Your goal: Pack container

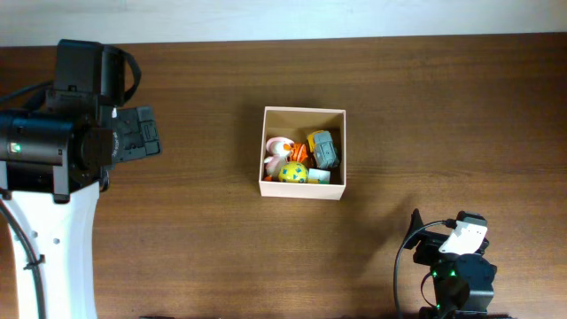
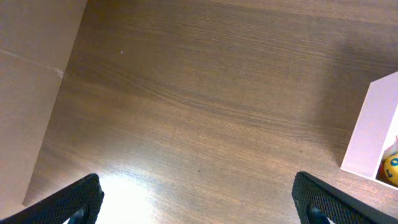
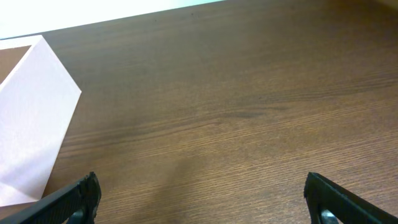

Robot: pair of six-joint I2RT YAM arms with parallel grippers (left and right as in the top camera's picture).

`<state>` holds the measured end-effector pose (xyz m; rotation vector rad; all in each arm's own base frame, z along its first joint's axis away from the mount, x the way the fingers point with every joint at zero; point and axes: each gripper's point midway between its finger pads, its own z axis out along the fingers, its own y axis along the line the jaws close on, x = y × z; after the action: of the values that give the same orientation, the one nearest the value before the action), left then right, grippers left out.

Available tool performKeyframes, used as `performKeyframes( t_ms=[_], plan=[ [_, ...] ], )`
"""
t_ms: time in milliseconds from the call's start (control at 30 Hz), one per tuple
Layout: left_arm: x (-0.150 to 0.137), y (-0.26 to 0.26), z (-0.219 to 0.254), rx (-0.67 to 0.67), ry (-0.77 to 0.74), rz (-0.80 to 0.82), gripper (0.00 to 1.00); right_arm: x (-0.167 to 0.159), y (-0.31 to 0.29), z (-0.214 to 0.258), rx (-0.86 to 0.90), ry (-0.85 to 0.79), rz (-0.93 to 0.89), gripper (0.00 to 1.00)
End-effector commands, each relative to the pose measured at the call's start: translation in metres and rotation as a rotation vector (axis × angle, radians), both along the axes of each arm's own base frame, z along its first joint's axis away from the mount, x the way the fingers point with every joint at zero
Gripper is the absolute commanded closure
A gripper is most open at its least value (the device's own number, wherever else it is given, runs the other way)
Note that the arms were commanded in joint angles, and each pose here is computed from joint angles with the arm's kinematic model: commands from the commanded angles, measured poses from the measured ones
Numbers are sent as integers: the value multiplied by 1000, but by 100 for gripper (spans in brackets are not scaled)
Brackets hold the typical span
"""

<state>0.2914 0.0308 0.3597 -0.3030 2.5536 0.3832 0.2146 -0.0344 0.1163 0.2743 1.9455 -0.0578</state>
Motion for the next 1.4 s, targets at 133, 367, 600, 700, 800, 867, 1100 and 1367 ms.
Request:
performKeyframes(
  t_ms=[133, 367, 600, 700, 800, 867, 1100, 1367],
  plan=[
    [-2, 4, 2, 3, -12, 25, 1, 0, -1, -1, 0, -8, -5, 1],
    [-2, 4, 2, 3, -12, 25, 1, 0, -1, -1, 0, -8, -5, 1],
    [-2, 4, 2, 3, -12, 25, 1, 0, -1, -1, 0, -8, -5, 1],
    [-2, 4, 2, 3, -12, 25, 1, 0, -1, -1, 0, -8, -5, 1],
    [-1, 4, 1, 3, -8, 25, 1, 0, -1, -1, 0, -8, -5, 1],
    [-3, 4, 3, 3, -16, 25, 1, 0, -1, -1, 0, -8, -5, 1],
    [-10, 10, 16, -5, -177, 43, 1, 0, -1, -1, 0, -8, -5, 1],
    [5, 4, 15, -89, -598, 19, 1, 0, -1, -1, 0, -8, -5, 1]
  ],
)
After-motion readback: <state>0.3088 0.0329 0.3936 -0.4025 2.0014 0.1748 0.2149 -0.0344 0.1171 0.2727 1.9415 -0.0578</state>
